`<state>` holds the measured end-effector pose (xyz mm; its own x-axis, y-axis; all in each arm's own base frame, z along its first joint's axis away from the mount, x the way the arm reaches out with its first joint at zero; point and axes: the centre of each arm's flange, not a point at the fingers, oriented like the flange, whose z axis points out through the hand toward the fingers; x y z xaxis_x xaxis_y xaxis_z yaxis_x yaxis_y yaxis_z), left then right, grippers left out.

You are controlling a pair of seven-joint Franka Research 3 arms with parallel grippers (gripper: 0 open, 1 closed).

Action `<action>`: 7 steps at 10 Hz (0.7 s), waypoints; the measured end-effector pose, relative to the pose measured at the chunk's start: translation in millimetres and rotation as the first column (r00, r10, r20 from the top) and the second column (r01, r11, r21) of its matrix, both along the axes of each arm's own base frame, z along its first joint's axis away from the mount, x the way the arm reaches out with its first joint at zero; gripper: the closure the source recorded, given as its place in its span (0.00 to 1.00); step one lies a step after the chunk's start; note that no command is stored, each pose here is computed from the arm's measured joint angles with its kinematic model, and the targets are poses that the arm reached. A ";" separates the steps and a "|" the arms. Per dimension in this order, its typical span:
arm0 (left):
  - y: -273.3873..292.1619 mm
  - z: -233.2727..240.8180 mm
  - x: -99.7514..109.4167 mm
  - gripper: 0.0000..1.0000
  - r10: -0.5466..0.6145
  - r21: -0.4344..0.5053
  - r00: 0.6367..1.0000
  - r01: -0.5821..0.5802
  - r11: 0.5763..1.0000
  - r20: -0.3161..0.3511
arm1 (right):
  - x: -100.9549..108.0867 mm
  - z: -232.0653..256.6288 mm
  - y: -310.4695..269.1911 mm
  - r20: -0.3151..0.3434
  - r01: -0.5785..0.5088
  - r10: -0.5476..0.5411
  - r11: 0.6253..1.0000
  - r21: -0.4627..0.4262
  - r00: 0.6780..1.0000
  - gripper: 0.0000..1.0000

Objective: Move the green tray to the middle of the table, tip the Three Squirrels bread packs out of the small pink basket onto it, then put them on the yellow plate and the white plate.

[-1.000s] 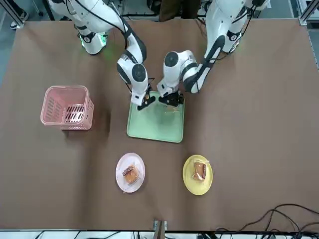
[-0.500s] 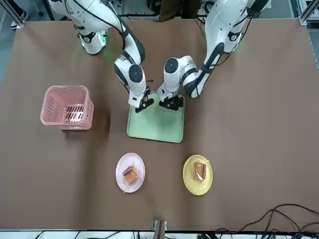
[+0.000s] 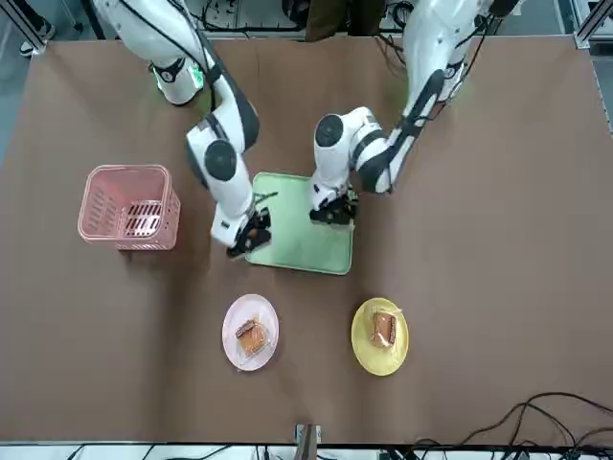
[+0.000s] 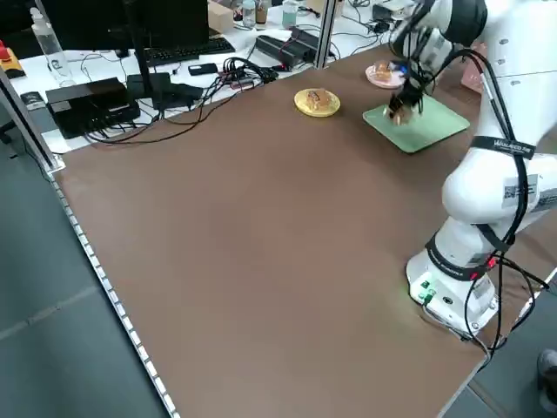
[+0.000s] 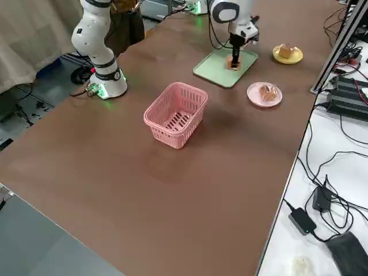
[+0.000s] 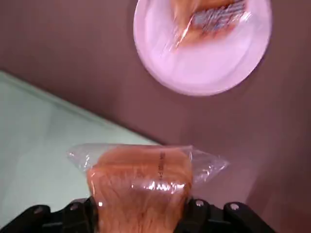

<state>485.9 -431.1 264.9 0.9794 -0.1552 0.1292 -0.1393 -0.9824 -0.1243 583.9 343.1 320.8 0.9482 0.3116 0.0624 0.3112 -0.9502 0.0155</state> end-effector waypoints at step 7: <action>124.1 76.1 160.3 0.53 -0.049 -0.036 0.993 0.053 0.998 0.106 | 116.7 -35.2 7.6 0.050 -0.029 0.028 0.999 0.032 0.998 0.50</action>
